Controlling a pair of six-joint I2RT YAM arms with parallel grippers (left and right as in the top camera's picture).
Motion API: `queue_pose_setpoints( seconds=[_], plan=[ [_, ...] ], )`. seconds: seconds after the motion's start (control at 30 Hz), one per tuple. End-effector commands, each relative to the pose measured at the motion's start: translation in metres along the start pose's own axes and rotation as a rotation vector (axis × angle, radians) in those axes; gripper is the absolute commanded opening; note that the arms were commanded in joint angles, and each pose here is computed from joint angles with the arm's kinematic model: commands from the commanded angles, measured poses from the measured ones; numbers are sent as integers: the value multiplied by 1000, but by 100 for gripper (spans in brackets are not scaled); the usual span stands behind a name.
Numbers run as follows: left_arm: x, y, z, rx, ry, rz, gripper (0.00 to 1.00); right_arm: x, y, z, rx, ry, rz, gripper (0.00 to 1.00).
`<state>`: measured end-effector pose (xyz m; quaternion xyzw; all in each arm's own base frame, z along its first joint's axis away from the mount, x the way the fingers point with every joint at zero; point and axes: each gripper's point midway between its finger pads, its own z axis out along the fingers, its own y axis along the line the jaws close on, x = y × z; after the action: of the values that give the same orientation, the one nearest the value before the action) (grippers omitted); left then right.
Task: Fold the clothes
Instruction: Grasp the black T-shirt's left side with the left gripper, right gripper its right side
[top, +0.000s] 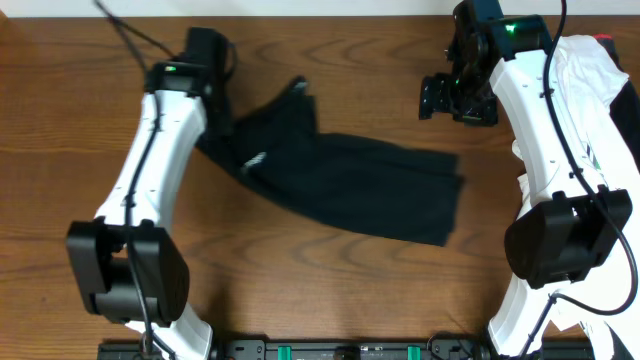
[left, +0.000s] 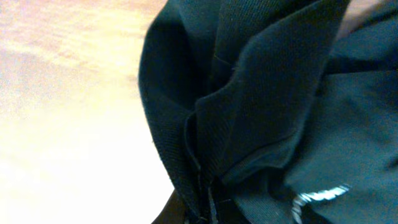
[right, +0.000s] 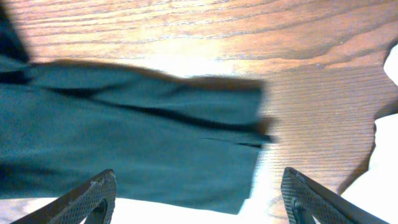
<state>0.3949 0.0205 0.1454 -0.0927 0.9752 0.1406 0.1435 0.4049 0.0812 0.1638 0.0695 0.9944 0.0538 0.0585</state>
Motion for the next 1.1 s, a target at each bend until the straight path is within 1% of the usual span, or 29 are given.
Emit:
queue_pose_setpoints(
  seconds=[0.0, 0.07, 0.13, 0.17, 0.2, 0.27, 0.33, 0.43, 0.5, 0.7, 0.73, 0.8, 0.97, 1.07],
  plan=[
    [6, 23, 10, -82, 40, -48, 7, 11, -8, 10, 32, 34, 9, 82],
    [10, 31, 13, -91, 60, -60, 6, 22, -12, 25, 47, 81, 10, 79],
    [11, 36, 15, -96, 70, -70, 9, 33, -14, 40, 52, 124, 10, 72],
    [12, 38, 15, -98, 73, -75, 15, 41, -11, 49, 36, 153, -2, 69],
    [12, 40, 15, -100, 77, -78, 23, 47, -8, 57, 17, 174, -25, 67],
    [13, 43, 16, -102, 80, -83, 39, 57, -6, 68, 12, 203, -41, 66],
    [13, 44, 16, -104, 84, -86, 52, 66, -5, 81, 16, 221, -52, 66],
    [14, 45, 17, -104, 85, -88, 61, 72, 0, 97, 14, 216, -73, 67],
    [14, 45, 16, -104, 88, -86, 64, 74, 3, 109, 9, 204, -87, 67],
    [17, 45, 16, -106, 99, -82, 68, 85, 8, 138, 3, 188, -97, 65],
    [17, 45, 16, -106, 99, -82, 69, 86, 10, 141, -5, 183, -95, 63],
    [17, 45, 16, -105, 99, -83, 70, 85, 13, 146, -26, 170, -97, 54],
    [17, 44, 16, -99, 100, -83, 71, 74, 29, 149, -108, 121, -88, 47],
    [17, 44, 16, -99, 100, -83, 71, 68, 41, 148, -169, 102, -92, 33]
  ],
)
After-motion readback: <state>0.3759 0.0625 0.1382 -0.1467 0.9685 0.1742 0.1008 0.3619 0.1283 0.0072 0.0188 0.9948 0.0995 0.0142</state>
